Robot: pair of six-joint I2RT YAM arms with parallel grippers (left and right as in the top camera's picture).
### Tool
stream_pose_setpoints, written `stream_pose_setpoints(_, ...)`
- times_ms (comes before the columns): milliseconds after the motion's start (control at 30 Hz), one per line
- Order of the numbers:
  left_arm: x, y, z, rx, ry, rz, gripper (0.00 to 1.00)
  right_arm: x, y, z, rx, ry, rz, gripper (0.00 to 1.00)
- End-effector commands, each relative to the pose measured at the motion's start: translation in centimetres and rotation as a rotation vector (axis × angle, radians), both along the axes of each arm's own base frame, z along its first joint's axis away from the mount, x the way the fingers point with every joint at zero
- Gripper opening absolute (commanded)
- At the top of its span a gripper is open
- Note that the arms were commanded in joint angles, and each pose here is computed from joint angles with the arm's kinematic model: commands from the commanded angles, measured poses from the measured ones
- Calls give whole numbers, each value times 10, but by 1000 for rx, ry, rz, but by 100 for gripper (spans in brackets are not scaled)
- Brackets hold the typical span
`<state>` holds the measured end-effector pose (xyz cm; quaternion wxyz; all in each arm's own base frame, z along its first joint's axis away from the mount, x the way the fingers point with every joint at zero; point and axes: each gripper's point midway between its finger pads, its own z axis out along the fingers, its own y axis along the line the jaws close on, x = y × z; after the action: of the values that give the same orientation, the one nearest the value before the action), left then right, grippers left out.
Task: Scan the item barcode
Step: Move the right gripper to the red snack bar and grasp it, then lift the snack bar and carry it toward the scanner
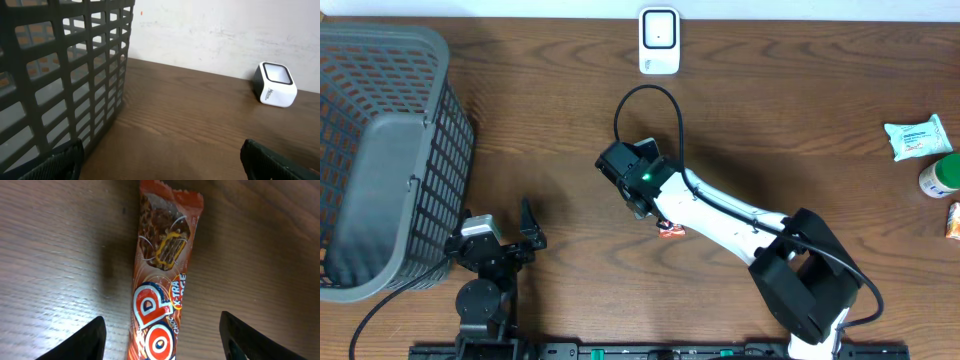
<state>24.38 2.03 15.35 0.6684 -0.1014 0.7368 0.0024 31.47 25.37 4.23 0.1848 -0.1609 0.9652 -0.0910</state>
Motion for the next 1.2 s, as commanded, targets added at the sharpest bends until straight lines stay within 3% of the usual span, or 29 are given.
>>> stream_pose_setpoints(0,-1,2,-18,-9,51,10,100,0,-3,-12,-17,0,-24,66)
stream_pose_setpoints(267,-1,2,-18,-9,51,10,100,-1,4,-15,0,-11,-11,59)
stream_pose_setpoints(500,-1,2,-18,-9,51,10,100,-3,-7,-38,-3,-8,-27,68)
stream_pose_setpoints(600,-1,2,-18,-9,51,10,100,-8,-12,-52,-27,16,-26,66)
stream_pose_setpoints(667,-1,2,-18,-9,51,10,100,-10,-14,-65,-54,38,-17,56)
stream_pose_setpoints(733,-1,2,-18,-9,51,10,100,-12,-17,-74,-79,54,-1,27)
stream_pose_setpoints(767,-1,2,-18,-9,51,10,100,-12,-19,-77,-93,58,0,18)
stream_pose_setpoints(867,-1,2,-18,-9,51,10,100,-9,-19,-72,-116,44,34,1)
stream_pose_setpoints(1033,-1,2,-18,-9,51,10,100,-3,-12,-37,-84,48,48,1)
stream_pose_setpoints(1167,-1,2,-18,-9,51,10,100,-30,28,-5,208,288,282,1)
